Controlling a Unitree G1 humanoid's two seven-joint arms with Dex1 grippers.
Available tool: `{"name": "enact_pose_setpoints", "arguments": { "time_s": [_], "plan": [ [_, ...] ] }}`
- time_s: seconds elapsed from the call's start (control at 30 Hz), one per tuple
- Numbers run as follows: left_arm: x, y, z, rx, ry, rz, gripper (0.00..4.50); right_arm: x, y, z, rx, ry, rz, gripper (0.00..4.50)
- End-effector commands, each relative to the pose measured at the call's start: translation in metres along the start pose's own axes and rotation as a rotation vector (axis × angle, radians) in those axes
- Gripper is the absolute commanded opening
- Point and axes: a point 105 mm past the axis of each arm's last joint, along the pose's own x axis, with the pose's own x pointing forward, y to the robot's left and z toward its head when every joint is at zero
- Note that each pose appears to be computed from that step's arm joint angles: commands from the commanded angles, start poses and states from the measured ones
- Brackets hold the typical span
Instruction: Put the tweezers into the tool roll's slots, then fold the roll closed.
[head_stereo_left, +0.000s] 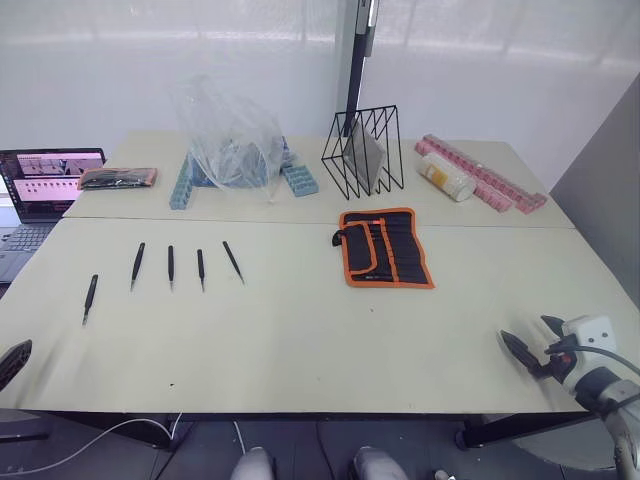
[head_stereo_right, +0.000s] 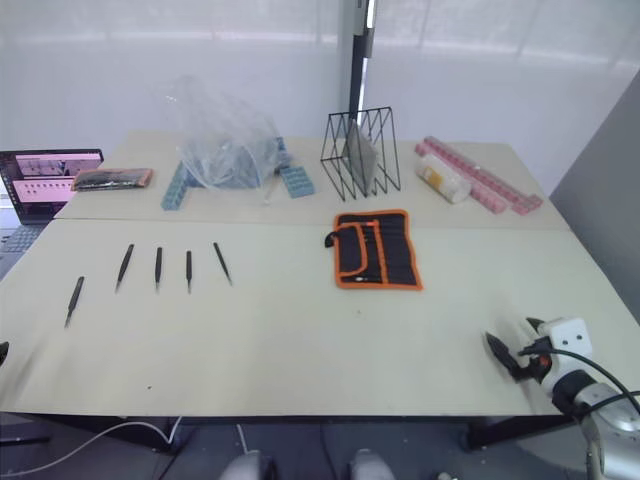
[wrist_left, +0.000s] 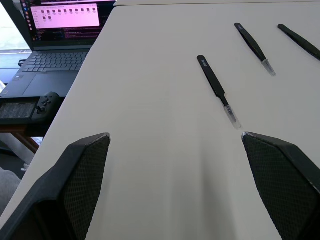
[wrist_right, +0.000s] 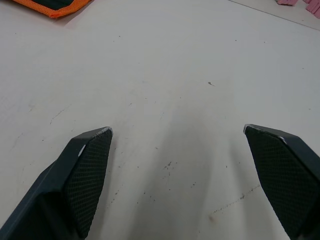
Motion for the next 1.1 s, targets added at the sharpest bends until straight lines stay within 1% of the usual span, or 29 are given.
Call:
{"name": "enact_pose_setpoints", "arguments": {
  "time_s": [0.03, 0.1, 0.2, 0.37, 0.43, 0.53, 0.57, 0.6, 0.73, 0.8, 0.9, 0.97, 1.1],
  "plan": [
    [-0.002, 0.002, 0.010, 0.011, -0.038, 0.010, 4.49, -0.004, -0.009, 0.012, -0.018, -0.039, -0.021, 4.50],
    [0.000, -0.013, 0.007, -0.027, -0.042, -0.031, 4.49, -0.004, 0.001, 0.016, 0.007, -0.065, 0.005, 4.50],
    [0.002, -0.036, 0.010, -0.063, -0.069, -0.095, 4.49, -0.001, 0.020, 0.032, 0.032, -0.116, 0.056, 4.50],
    [0.011, -0.097, 0.011, -0.030, -0.084, -0.240, 4.49, 0.015, 0.076, 0.076, 0.092, -0.200, 0.188, 4.50],
    [0.013, -0.110, 0.012, -0.019, -0.090, -0.272, 4.49, 0.020, 0.089, 0.086, 0.111, -0.202, 0.210, 4.50],
    [0.017, -0.148, 0.023, 0.057, -0.154, -0.358, 4.49, 0.041, 0.126, 0.112, 0.229, -0.228, 0.252, 4.50],
    [0.017, -0.160, 0.026, 0.081, -0.163, -0.397, 4.49, 0.048, 0.139, 0.119, 0.271, -0.222, 0.270, 4.50],
    [0.016, -0.175, 0.030, 0.098, -0.165, -0.469, 4.49, 0.058, 0.152, 0.125, 0.311, -0.209, 0.272, 4.50],
    [0.006, -0.214, 0.048, 0.039, -0.171, -0.686, 4.49, 0.089, 0.182, 0.136, 0.488, -0.147, 0.230, 4.50],
    [0.002, -0.224, 0.054, 0.042, -0.163, -0.737, 4.49, 0.097, 0.190, 0.138, 0.526, -0.119, 0.211, 4.50],
    [0.000, -0.236, 0.067, 0.069, -0.199, -0.779, 4.49, 0.106, 0.200, 0.145, 0.577, -0.102, 0.194, 4.50],
    [-0.002, -0.241, 0.071, 0.083, -0.205, -0.803, 4.49, 0.110, 0.200, 0.145, 0.592, -0.087, 0.172, 4.50],
    [-0.002, -0.241, 0.073, 0.101, -0.209, -0.800, 4.49, 0.116, 0.192, 0.143, 0.597, -0.072, 0.127, 4.50]
  ]
}}
